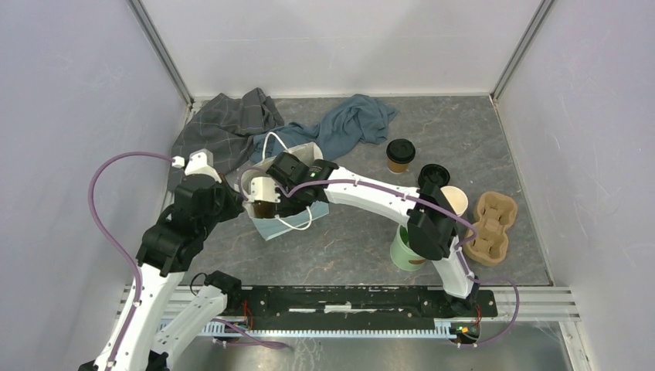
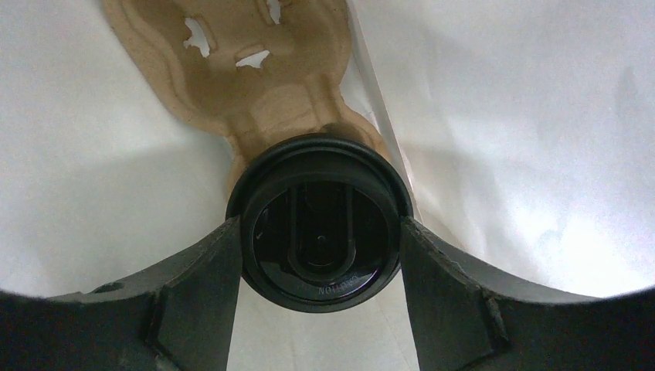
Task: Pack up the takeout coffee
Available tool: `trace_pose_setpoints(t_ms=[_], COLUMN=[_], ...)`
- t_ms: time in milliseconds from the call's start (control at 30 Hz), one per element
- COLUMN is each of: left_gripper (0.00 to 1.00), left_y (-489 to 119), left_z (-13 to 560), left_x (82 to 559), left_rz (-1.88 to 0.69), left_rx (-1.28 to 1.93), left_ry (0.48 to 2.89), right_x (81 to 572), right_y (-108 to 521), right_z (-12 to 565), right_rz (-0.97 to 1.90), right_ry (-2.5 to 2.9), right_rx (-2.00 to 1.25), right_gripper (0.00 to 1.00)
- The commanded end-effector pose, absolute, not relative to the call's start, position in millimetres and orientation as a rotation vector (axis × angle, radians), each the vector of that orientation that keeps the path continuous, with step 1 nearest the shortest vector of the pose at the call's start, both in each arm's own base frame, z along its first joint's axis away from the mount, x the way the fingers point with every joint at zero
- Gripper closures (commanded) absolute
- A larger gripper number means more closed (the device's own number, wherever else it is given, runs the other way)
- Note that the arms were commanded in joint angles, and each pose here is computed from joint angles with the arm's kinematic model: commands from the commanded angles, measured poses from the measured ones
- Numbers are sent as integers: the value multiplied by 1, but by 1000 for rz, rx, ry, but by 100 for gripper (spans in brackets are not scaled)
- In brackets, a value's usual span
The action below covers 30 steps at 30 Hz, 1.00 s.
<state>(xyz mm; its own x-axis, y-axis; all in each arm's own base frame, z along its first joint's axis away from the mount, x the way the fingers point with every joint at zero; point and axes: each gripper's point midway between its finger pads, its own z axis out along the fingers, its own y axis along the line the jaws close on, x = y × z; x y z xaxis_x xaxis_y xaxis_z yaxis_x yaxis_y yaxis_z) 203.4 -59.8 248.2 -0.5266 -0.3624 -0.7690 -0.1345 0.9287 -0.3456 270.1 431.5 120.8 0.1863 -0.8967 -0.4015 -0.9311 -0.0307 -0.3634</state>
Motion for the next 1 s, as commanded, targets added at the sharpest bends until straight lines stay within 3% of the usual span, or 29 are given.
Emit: trace_pose_setpoints(t_ms=[0, 233, 533, 733, 833, 967], left_gripper=[98, 98, 98, 98, 98, 98], left_y=[-60, -57, -59, -62, -65, -67], left_z=[264, 261, 260, 262, 266, 266], left_x=[210, 208, 207, 205, 203, 202], left_rz=[-290, -271, -275, -303, -323, -339], left_rx=[-303, -301, -288, -278, -266, -261], left_ry=[2083, 2099, 2110, 2106, 2102, 2101], right_x=[260, 255, 250, 246, 244, 242], right_y=[430, 433, 429, 425, 424, 420], right_z=[113, 154, 191, 206, 215, 227], right_rz=[129, 136, 174, 200, 217, 226], right_ry=[1802, 1774, 1760, 1754, 1756, 1759], right_rx=[-1915, -1829, -1723, -1682, -1655, -1623], right_gripper=[74, 45, 23, 15, 2, 2])
